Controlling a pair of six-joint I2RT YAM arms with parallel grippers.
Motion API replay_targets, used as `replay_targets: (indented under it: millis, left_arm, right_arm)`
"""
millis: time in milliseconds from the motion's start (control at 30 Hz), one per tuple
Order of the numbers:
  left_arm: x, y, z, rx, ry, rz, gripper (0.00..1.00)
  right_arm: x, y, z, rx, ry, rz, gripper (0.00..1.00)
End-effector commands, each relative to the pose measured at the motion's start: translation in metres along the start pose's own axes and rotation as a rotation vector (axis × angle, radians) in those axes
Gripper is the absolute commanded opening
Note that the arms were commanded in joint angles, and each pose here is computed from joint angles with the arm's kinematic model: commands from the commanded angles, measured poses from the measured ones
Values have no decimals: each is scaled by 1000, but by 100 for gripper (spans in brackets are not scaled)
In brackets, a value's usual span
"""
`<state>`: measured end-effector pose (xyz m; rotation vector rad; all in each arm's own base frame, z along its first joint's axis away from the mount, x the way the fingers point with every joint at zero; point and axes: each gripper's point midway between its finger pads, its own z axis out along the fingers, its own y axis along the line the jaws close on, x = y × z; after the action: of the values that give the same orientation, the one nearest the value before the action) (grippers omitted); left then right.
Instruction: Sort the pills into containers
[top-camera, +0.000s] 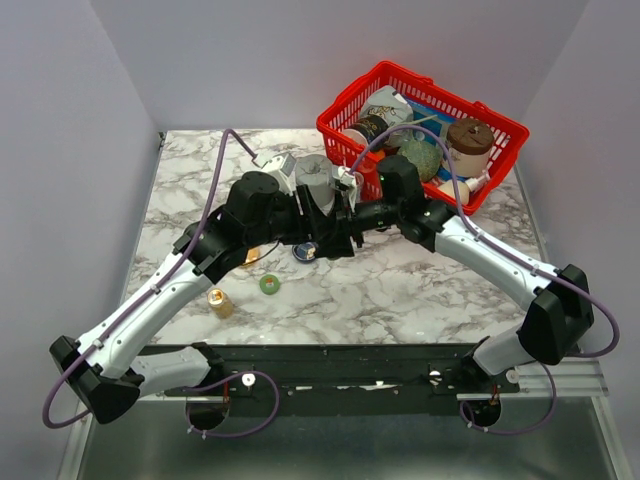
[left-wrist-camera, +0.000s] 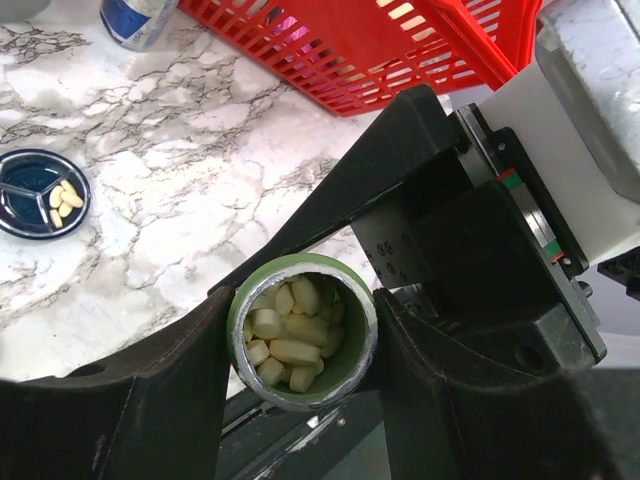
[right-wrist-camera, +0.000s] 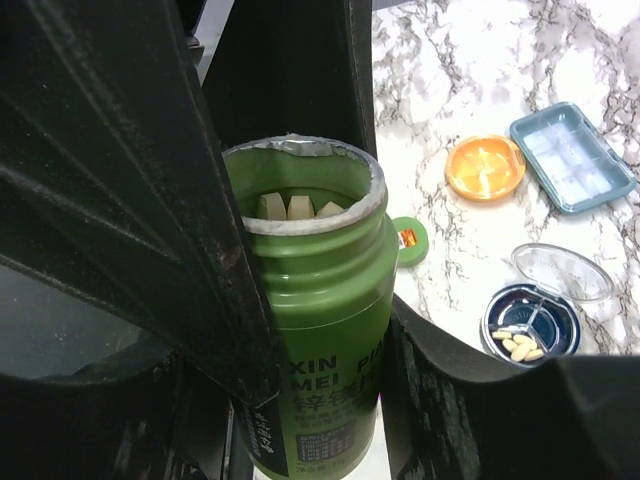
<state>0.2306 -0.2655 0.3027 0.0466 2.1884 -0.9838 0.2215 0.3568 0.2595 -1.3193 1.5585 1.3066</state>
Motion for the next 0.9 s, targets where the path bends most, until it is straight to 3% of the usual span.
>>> replay_targets:
  millis: [0, 33, 133, 233, 367, 500, 567, 700, 867]
  left_arm:
    - [-14, -12, -22, 38, -84, -5, 42]
    - [-20, -13, -25, 43, -121, -7, 63]
    - [-32, -20, -42, 80, -194, -14, 85]
    - [-38, -23, -55, 102, -233, -12, 94]
    - [-39, -19, -68, 99, -251, 22, 96]
    - [-19, 31, -74, -61, -262, 110, 97]
    - [6, 57, -73, -121, -211, 114, 98]
    - [78, 128, -41, -338, 14, 27, 97]
    - [105, 171, -9, -516, 98, -3, 97]
  right_arm:
    - [-2, 2, 2, -30, -33, -23, 24]
    - [1, 2, 2, -32, -31, -20, 23]
    - [1, 5, 1, -47, -38, -26, 23]
    - [1, 6, 1, -54, -43, -32, 22]
    - [5, 6, 1, -59, -40, -30, 22]
    - [15, -5, -9, -22, -37, -33, 22]
    - [21, -12, -16, -9, -37, -34, 21]
    - [24, -34, -35, 50, -50, -13, 22]
    - [25, -43, -46, 83, -56, -8, 21]
